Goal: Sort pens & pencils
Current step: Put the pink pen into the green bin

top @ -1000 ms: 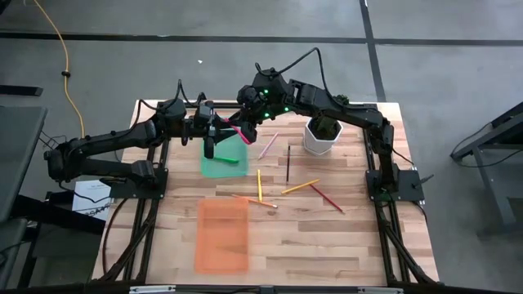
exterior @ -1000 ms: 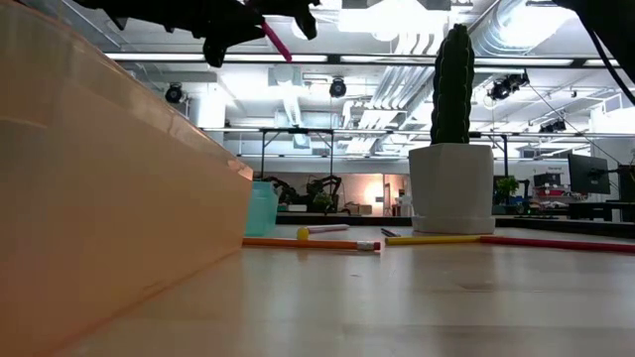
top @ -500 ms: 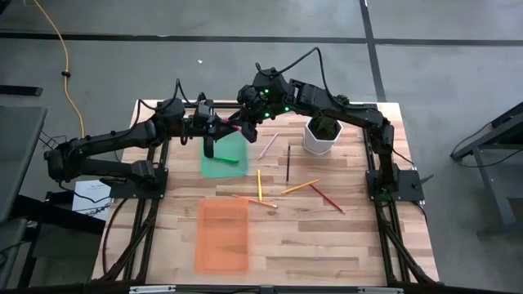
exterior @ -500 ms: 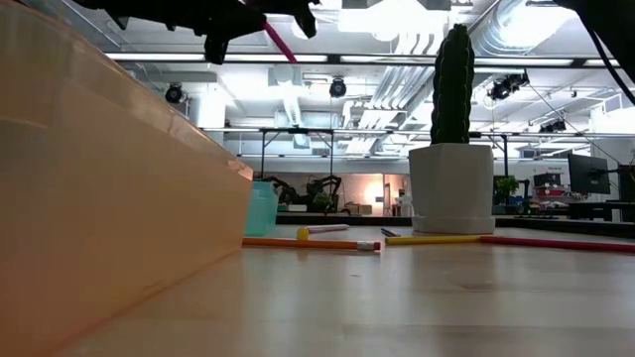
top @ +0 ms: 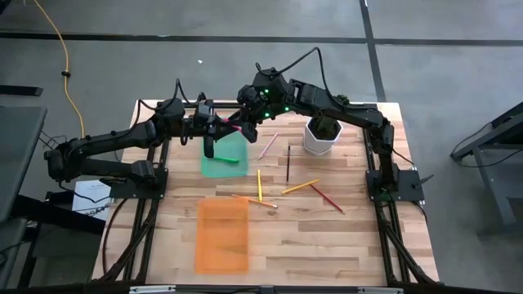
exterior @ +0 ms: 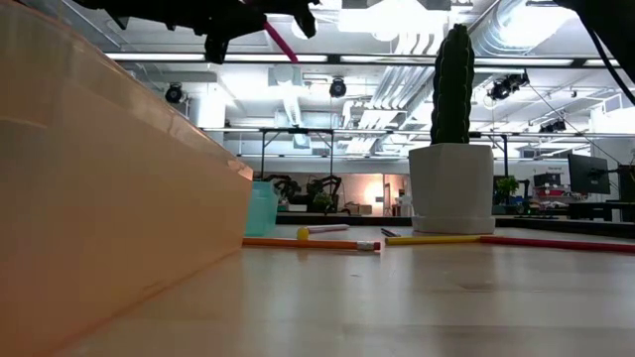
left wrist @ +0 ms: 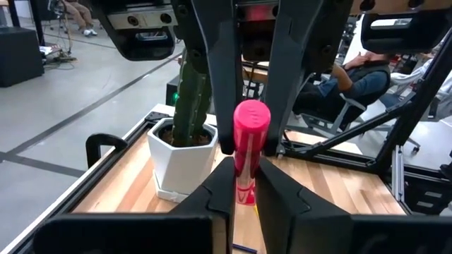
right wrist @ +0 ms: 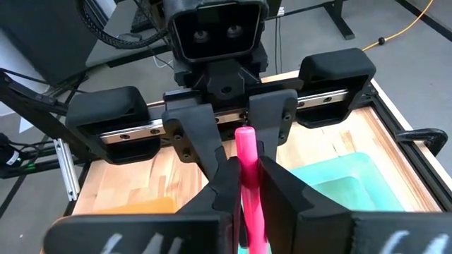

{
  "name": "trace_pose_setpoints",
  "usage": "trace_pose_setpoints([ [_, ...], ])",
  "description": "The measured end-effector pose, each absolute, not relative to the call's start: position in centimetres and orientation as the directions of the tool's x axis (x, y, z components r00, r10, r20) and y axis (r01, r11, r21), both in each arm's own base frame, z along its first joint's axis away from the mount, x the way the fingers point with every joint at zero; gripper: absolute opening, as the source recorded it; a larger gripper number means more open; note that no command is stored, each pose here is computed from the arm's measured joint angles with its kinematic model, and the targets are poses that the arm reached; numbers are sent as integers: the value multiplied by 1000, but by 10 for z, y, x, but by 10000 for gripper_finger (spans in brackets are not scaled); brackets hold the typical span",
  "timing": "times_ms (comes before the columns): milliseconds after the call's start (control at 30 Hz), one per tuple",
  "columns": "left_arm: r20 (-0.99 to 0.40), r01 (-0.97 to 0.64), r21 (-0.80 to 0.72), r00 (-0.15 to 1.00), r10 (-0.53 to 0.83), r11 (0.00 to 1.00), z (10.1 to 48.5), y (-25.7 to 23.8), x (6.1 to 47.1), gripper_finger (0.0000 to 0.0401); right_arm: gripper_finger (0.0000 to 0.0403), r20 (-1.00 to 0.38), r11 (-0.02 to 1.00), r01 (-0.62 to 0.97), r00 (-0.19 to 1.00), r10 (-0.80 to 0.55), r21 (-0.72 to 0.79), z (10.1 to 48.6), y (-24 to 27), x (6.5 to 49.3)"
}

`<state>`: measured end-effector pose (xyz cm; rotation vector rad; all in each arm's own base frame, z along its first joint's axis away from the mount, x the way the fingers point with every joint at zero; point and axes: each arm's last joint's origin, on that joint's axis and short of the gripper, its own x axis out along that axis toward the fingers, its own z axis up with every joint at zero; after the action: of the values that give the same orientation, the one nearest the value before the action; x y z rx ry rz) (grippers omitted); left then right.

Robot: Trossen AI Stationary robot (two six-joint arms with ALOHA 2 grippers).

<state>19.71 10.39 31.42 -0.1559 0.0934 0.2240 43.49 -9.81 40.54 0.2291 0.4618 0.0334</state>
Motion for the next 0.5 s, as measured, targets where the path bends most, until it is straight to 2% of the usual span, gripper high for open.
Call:
trace_pose_setpoints([
  [133, -108, -231, -142, 970, 216, 963, 314, 104, 197, 25, 43, -438, 974, 20, 895, 84, 227, 405, -98, 435],
  [500, -101, -232, -139, 970, 219, 963, 315, 104, 197, 38, 117, -445, 973, 25, 892, 83, 231, 404, -98, 435],
])
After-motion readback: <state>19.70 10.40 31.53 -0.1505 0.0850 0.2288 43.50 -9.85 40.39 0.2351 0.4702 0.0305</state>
